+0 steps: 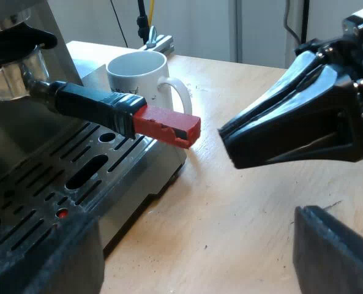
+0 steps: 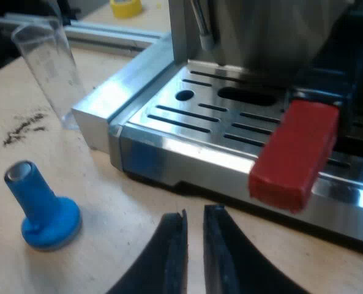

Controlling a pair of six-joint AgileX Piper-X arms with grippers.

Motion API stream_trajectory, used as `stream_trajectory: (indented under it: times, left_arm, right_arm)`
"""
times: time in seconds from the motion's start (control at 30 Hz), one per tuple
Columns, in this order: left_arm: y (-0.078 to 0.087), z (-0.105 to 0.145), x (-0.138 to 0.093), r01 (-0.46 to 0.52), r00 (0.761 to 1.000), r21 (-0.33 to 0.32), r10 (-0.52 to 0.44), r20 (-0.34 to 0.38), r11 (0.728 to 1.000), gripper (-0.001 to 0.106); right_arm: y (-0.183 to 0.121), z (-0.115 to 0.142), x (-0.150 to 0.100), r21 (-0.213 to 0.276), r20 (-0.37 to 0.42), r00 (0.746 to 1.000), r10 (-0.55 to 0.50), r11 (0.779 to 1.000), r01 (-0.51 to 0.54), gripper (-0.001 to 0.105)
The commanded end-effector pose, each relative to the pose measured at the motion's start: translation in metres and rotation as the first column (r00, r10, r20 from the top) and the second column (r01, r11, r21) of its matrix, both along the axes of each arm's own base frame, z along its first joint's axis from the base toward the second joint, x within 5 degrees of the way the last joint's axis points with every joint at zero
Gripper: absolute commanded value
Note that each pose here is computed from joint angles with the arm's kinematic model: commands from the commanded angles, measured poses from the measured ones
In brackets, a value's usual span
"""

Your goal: Grind coffee beans and then tamp

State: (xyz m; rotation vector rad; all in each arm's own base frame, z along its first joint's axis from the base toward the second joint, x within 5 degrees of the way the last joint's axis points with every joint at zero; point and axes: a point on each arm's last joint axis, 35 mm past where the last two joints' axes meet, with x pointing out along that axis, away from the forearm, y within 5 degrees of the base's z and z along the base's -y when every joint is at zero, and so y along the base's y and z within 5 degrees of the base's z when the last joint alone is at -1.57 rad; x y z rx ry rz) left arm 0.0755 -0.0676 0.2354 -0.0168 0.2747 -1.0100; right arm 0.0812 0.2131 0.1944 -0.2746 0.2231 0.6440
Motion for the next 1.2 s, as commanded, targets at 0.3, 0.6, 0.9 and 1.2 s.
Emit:
stream_trajectory:
  times: [0.3, 0.6, 0.9, 1.2]
  left_arm:
    - [-0.001, 0.002, 0.000, 0.012, 1.000, -0.013, -0.012, 0.008, 1.000, 0.066]
    - [-0.001, 0.002, 0.000, 0.012, 1.000, -0.013, -0.012, 0.008, 1.000, 0.066]
    - [-0.001, 0.002, 0.000, 0.012, 1.000, -0.013, -0.012, 0.008, 1.000, 0.066]
    - [-0.001, 0.002, 0.000, 0.012, 1.000, -0.013, -0.012, 0.008, 1.000, 0.066]
  right_arm:
    - [0.009, -0.016, -0.001, 0.006, 0.024, 0.988, -0.153, 0.988, 0.153, 0.009]
    - [0.014, -0.018, 0.003, 0.053, 0.057, 0.972, -0.229, 0.973, 0.227, 0.009]
    - [0.012, -0.019, 0.006, 0.053, 0.063, 0.964, -0.258, 0.965, 0.255, 0.009]
    - [0.008, -0.019, 0.018, 0.054, 0.062, 0.950, -0.306, 0.951, 0.303, 0.009]
